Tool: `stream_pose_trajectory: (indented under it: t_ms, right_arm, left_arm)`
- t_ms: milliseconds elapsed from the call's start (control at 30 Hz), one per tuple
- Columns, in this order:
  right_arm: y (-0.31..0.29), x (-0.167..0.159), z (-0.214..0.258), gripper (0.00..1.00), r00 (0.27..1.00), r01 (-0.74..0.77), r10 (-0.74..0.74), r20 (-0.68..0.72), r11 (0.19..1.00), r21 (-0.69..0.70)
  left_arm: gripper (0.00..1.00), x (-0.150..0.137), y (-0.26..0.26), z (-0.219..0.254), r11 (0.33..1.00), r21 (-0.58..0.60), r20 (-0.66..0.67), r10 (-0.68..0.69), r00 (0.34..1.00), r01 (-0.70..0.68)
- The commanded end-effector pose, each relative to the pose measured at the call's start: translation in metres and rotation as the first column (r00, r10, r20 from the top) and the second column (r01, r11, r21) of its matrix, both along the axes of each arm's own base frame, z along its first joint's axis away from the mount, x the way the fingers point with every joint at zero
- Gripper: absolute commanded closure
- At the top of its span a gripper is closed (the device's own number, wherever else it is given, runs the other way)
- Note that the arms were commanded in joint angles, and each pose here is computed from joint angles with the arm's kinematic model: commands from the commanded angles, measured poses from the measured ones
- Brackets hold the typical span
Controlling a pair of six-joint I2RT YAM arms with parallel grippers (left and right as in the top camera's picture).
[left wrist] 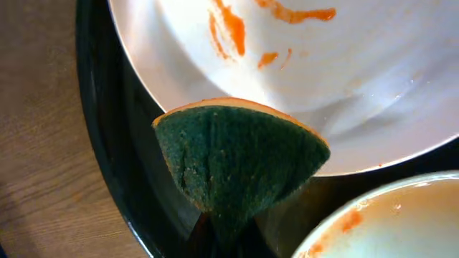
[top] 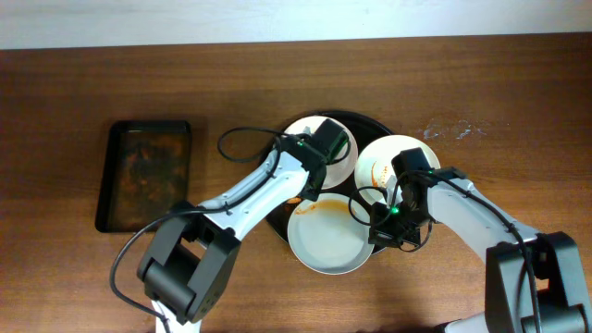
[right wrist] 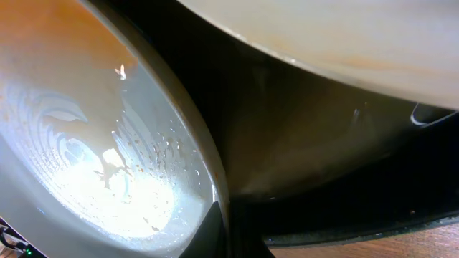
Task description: Clean dirty plates on tray and stack at the side
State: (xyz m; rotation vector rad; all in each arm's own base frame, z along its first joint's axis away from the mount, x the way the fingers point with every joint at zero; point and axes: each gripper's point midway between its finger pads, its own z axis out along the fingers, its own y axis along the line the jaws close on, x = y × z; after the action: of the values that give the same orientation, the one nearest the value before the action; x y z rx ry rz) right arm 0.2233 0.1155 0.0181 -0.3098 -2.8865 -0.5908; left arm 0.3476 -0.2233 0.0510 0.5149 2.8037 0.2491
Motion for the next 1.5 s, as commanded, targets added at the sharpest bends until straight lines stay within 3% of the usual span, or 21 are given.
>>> stream_pose_trajectory:
  t_ms: [0,100,200,333,433,600,733,833,1000,1100,1200,1300,1400,1467]
  right_arm:
    - [-0.011,-0.006,-0.006,0.96,1.000,-0.008,0.007,-0.019,0.997,-0.070]
    - [-0.033,-0.004,-0.012,0.96,1.000,0.005,-0.006,-0.006,0.979,-0.205]
    - [-0.033,0.004,-0.002,0.96,0.999,0.002,0.007,0.040,0.978,-0.207]
    - [-0.037,0.012,0.048,0.96,0.984,0.027,0.010,0.175,0.977,-0.210]
    - [-0.062,0.010,0.068,0.96,0.974,0.055,0.024,0.226,0.940,-0.336]
    - [-0.091,0.030,0.117,0.96,0.953,0.105,0.055,0.297,0.862,-0.496]
    - [-0.086,0.024,0.128,0.96,0.939,0.021,0.198,0.282,0.783,-0.622]
    - [-0.084,0.007,0.121,0.96,0.942,-0.105,0.296,0.159,0.708,-0.699]
    - [-0.074,0.021,0.121,0.96,0.935,-0.071,0.283,0.215,0.741,-0.668]
    - [-0.063,0.002,0.117,0.96,0.949,-0.140,0.281,0.146,0.786,-0.602]
    - [-0.074,0.019,0.125,0.96,0.939,-0.069,0.274,0.210,0.744,-0.664]
    - [-0.063,0.022,0.127,0.96,0.937,-0.069,0.263,0.230,0.785,-0.616]
    - [-0.074,0.009,0.128,0.96,0.958,-0.044,0.216,0.187,0.759,-0.649]
    - [-0.089,0.016,0.135,0.96,0.955,0.027,0.192,0.225,0.700,-0.714]
  left_arm:
    - [1.00,0.001,-0.011,0.010,0.991,-0.134,-0.055,-0.004,0.998,-0.004]
    - [1.00,0.008,0.000,0.021,0.984,-0.175,-0.056,0.031,0.998,-0.041]
    - [1.00,0.020,0.023,0.053,0.972,-0.215,-0.001,0.093,0.996,-0.091]
    - [1.00,0.028,0.054,0.085,0.956,-0.252,0.045,0.169,0.985,-0.152]
    - [1.00,0.033,0.068,0.097,0.929,-0.318,0.035,0.210,0.977,-0.189]
    - [1.00,0.037,0.079,0.097,0.923,-0.319,0.034,0.237,0.971,-0.214]
    - [1.00,0.037,0.079,0.097,0.923,-0.319,0.035,0.236,0.971,-0.213]
    - [1.00,0.037,0.079,0.097,0.923,-0.319,0.034,0.236,0.971,-0.214]
    - [1.00,0.037,0.079,0.097,0.923,-0.319,0.034,0.236,0.971,-0.214]
    - [1.00,0.036,0.079,0.097,0.923,-0.319,0.034,0.237,0.971,-0.214]
    - [1.00,0.036,0.079,0.097,0.923,-0.319,0.033,0.236,0.971,-0.213]
    - [1.00,0.035,0.076,0.097,0.920,-0.330,0.025,0.231,0.973,-0.210]
    - [1.00,0.035,0.075,0.097,0.919,-0.336,0.022,0.228,0.973,-0.208]
    - [1.00,0.029,0.051,0.100,0.888,-0.437,-0.026,0.146,0.989,-0.143]
